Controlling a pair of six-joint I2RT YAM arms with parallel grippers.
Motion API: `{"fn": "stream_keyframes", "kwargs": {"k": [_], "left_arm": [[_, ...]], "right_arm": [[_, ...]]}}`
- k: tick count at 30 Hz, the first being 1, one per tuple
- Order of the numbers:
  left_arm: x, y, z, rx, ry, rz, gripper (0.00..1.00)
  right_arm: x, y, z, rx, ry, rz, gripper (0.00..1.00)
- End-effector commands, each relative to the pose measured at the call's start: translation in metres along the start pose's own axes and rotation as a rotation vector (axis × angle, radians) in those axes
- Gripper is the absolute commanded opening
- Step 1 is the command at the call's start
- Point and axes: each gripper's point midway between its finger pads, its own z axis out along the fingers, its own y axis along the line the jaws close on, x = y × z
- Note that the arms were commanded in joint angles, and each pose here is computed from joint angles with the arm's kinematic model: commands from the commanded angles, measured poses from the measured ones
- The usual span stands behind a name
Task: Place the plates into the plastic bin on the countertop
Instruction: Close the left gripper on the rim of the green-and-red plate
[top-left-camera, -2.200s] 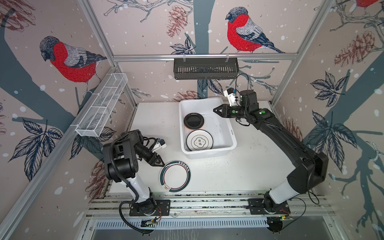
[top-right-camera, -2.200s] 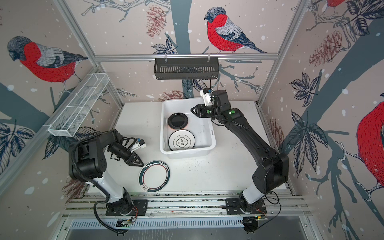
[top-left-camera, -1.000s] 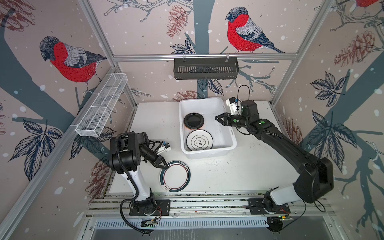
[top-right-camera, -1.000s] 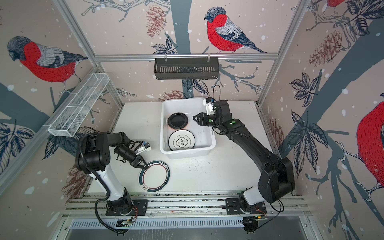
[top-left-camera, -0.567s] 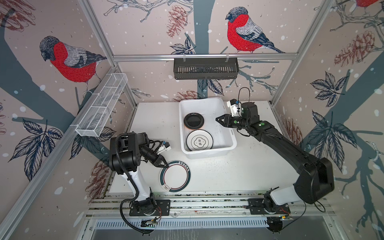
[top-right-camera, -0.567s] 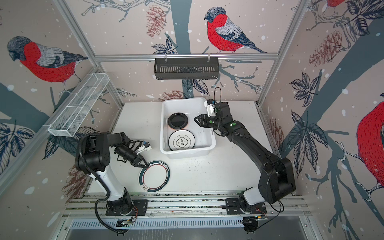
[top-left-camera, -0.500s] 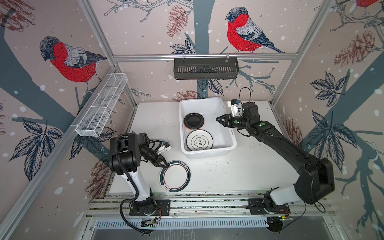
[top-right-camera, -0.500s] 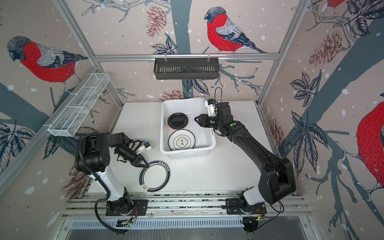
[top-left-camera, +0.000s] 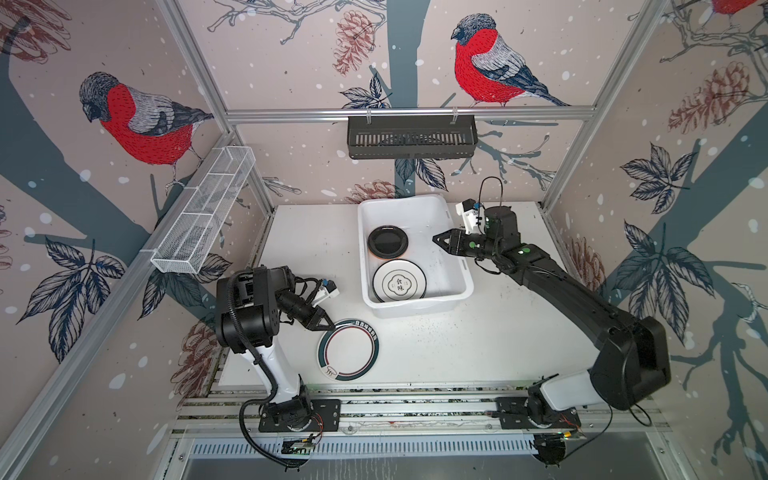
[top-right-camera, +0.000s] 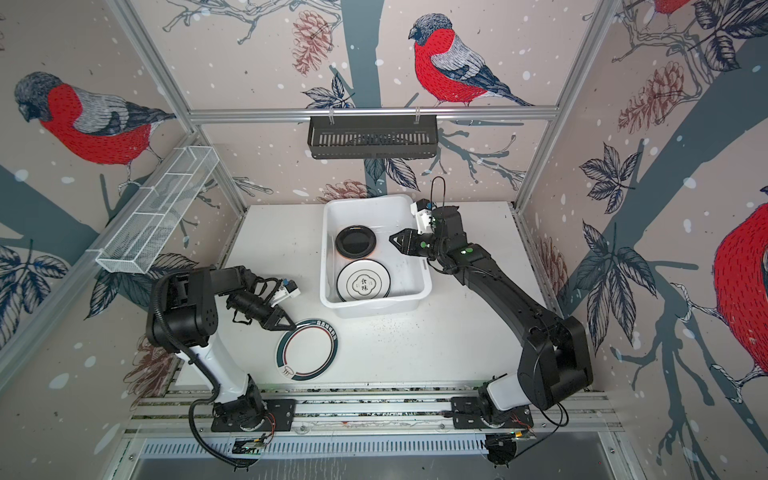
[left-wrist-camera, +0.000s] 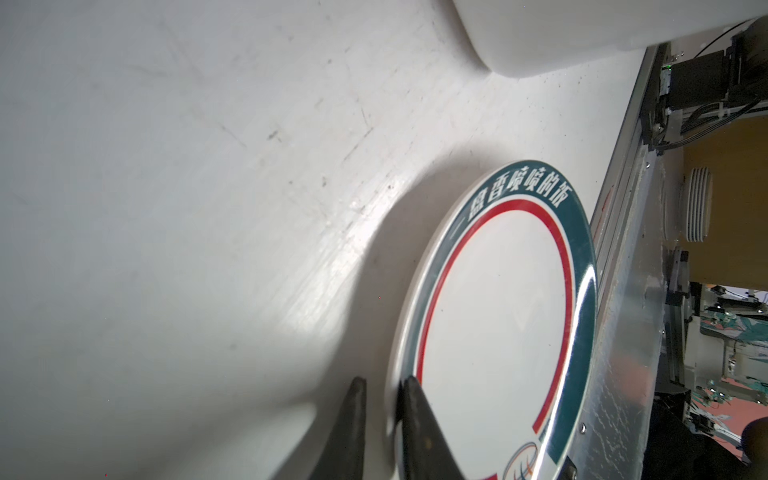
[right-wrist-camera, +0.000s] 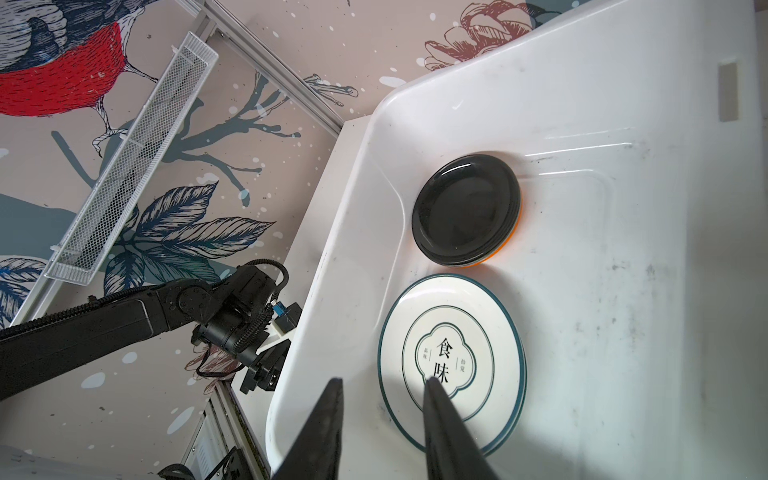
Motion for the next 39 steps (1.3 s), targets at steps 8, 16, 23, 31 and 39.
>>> {"fn": "stream_keyframes", "kwargs": {"k": [8,16,23,31,39], "left_arm": [[-0.006,0.006,-0.011,-0.042,-0.037,0.032,0.13],[-0.011,0.014,-0.025,-0.074,-0.069,0.025,0.1],[-0.015,0.021,-0.038,-0.075,-0.077,0.012,0.14],[-0.005,0.027,-0.028,-0.068,-0.048,-0.008,0.16],[0.008,0.028,-0.026,-0.046,0.003,-0.021,0.29]], "right_arm": [[-0.005,0.004,0.004,-0.033,-0.024,-0.005,0.35],[-0.005,0.002,0.007,-0.035,-0.02,0.001,0.35],[-0.005,0.001,0.011,-0.037,-0.014,0.001,0.35],[-0.004,-0.004,0.012,-0.033,-0.011,0.004,0.35],[-0.008,-0.003,0.009,-0.034,-0.018,0.001,0.35]]}}
